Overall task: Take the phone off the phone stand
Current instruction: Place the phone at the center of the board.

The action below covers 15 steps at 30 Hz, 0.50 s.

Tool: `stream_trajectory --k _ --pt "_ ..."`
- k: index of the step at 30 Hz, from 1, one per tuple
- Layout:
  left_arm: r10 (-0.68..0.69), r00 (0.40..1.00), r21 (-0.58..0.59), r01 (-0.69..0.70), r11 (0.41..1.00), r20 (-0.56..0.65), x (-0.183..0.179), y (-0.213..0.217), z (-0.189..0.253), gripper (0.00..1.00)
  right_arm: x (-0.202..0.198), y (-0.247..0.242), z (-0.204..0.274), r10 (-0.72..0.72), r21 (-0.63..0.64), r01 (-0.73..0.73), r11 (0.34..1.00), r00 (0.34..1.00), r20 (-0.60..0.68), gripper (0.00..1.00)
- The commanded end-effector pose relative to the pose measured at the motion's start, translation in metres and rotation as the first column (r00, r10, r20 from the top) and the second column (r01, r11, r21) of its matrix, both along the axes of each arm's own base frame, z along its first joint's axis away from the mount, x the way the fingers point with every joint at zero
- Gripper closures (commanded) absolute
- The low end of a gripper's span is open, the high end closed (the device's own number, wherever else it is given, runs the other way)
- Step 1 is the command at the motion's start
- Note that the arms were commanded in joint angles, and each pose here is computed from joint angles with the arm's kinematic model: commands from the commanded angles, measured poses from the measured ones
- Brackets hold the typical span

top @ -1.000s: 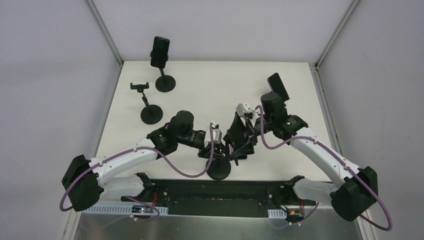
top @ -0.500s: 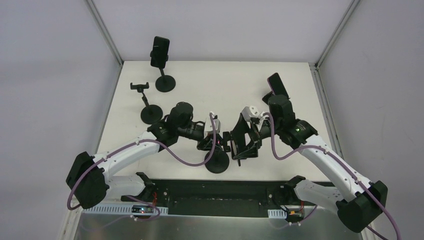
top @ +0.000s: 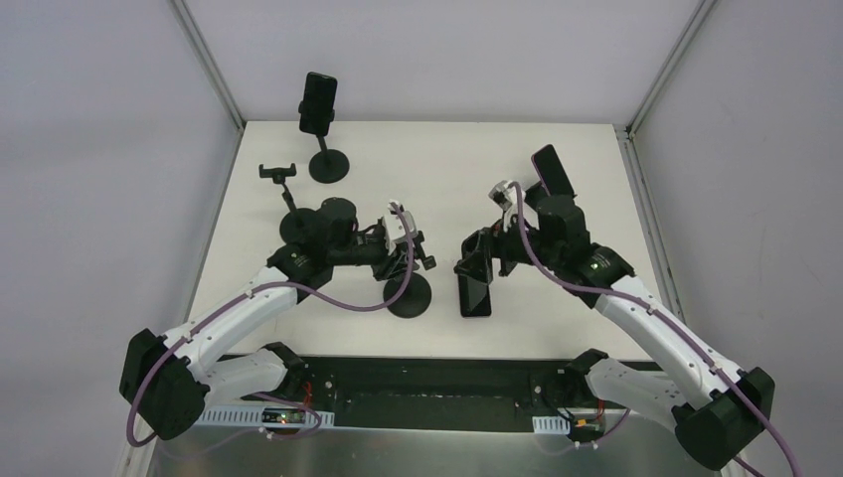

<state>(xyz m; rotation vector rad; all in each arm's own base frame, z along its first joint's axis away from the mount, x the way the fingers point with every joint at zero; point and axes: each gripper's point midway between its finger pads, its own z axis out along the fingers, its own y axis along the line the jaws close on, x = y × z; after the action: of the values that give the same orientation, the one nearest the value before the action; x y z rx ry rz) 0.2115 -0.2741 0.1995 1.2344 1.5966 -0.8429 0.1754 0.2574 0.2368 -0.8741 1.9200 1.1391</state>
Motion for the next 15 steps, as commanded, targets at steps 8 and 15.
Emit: stream_trajectory --k 8,15 --pt "0.062 0.998 -0.008 -0.062 0.998 -0.011 0.004 0.009 0.012 1.0 0.087 -0.089 -0.078 -0.744 -0.422 0.652 0.63 0.663 -0.084 1.0" --pt "0.052 0.999 -0.007 -0.052 0.999 0.002 0.003 0.009 0.012 1.0 0.097 -0.108 -0.134 -0.805 -0.557 0.639 0.531 0.585 -0.097 0.98"
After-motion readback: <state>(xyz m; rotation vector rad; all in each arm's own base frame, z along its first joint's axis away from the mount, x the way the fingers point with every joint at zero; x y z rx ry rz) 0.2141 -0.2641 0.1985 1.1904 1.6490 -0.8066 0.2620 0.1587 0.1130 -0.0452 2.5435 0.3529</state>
